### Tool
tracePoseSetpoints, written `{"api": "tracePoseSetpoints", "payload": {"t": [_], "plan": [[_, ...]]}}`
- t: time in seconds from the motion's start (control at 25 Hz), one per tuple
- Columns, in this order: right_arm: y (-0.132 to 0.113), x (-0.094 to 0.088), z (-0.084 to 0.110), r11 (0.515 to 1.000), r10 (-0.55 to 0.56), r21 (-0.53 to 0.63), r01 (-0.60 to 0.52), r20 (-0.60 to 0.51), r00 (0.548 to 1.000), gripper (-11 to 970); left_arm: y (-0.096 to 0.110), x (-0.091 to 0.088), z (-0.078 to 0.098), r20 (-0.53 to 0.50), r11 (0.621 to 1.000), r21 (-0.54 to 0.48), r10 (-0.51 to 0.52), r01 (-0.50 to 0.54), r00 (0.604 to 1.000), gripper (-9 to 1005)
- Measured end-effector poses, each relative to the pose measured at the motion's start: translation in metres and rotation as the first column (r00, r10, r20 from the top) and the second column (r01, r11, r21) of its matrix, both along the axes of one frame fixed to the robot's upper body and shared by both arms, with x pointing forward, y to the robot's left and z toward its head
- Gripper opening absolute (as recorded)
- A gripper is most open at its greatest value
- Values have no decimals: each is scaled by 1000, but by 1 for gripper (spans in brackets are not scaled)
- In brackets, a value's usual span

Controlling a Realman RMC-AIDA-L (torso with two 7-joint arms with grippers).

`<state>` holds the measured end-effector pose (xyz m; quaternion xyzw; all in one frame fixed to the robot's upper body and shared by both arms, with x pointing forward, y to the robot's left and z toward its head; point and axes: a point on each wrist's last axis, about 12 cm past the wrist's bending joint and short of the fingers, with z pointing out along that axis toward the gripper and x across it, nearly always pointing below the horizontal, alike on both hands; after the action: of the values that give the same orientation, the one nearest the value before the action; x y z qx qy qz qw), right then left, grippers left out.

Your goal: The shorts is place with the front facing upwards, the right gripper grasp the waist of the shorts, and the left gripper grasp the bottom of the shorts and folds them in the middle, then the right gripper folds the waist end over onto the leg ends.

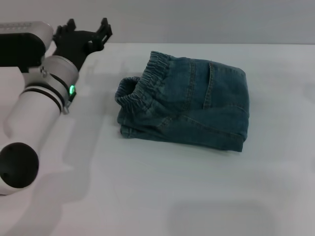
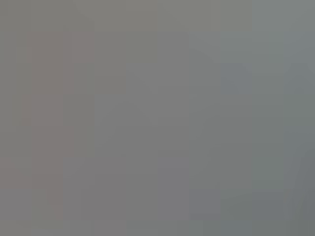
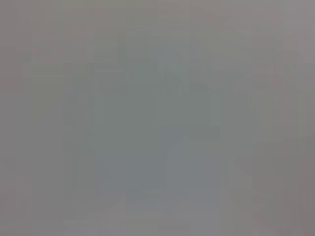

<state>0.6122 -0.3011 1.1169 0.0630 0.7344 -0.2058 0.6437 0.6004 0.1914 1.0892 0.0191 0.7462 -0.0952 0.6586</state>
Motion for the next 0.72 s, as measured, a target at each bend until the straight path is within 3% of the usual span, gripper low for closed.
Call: {"api": "tracePoseSetpoints", "payload": {"t": [0.08, 0.16, 0.28, 0.4, 0.52, 0.64, 0.72], "plan": [[10, -12, 2, 990, -58, -126, 68, 82, 995, 659, -3, 0, -1, -2, 1000, -14, -15, 15, 1000, 842], [24, -20, -1, 976, -32, -208, 63, 147, 989, 654, -5, -1, -3, 19, 999, 3, -37, 37, 999, 842], [50, -33, -24, 948, 193, -290, -128, 207, 959, 654, -13, -11, -8, 138, 993, 67, -104, 96, 985, 842], [64, -46, -45, 899, 431, -204, -387, 265, 863, 654, -15, -20, -10, 243, 988, 47, -155, 148, 958, 842], [70, -59, -59, 797, 585, -51, -601, 308, 750, 654, -12, -17, -12, 255, 985, 14, -167, 169, 952, 841], [75, -71, -66, 714, 647, 50, -699, 335, 685, 655, -12, -16, -17, 217, 983, 23, -181, 180, 959, 842], [80, -79, -69, 685, 666, 70, -725, 341, 663, 655, -14, -17, -20, 199, 981, 36, -196, 193, 960, 842]]}}
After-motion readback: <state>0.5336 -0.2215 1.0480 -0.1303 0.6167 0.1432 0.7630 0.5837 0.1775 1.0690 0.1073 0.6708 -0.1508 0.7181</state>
